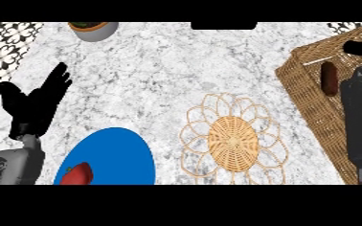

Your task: Pick the sweet potato from the placemat and place it in the basket

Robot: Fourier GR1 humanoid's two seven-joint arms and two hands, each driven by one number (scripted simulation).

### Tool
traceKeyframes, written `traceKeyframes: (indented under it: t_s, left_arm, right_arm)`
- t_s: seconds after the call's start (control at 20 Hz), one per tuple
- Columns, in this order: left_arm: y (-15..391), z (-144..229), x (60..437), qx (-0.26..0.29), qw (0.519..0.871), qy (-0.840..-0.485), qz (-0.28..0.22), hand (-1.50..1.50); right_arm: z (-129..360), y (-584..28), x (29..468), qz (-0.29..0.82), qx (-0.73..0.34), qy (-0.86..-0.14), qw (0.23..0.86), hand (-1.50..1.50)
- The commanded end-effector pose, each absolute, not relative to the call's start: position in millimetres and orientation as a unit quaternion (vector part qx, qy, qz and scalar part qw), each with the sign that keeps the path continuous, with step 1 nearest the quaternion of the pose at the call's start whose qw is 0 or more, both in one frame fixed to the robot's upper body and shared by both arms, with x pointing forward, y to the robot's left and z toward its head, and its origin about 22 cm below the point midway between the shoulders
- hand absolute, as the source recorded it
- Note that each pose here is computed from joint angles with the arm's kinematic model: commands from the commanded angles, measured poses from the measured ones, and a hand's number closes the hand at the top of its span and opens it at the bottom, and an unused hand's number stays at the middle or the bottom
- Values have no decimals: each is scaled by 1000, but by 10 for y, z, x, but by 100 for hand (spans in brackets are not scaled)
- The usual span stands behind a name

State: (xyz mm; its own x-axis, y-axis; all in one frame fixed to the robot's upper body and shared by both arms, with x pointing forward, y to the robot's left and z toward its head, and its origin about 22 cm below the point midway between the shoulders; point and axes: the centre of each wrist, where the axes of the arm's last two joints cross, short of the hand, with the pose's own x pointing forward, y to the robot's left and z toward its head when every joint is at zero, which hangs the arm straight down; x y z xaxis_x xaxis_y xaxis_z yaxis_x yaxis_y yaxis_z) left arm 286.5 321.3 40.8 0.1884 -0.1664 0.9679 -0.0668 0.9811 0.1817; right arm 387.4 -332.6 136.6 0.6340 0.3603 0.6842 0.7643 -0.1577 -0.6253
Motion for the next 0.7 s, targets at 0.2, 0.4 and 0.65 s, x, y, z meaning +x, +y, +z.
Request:
traceKeyframes:
  t_s: [0.2,0.4,0.65]
  left_arm:
    - [3296,487,2930,98,766,-635,-20,0]
    - [3200,340,2927,104,763,-637,-27,0]
    - [3275,347,2775,103,771,-628,-9,0]
  right_arm:
    - [1536,-3485,3641,-294,-709,-423,481,-150]
    - [1862,-3520,3448,-395,-685,-438,429,-150]
    - [1747,-3638,2787,-452,-664,-438,403,-150]
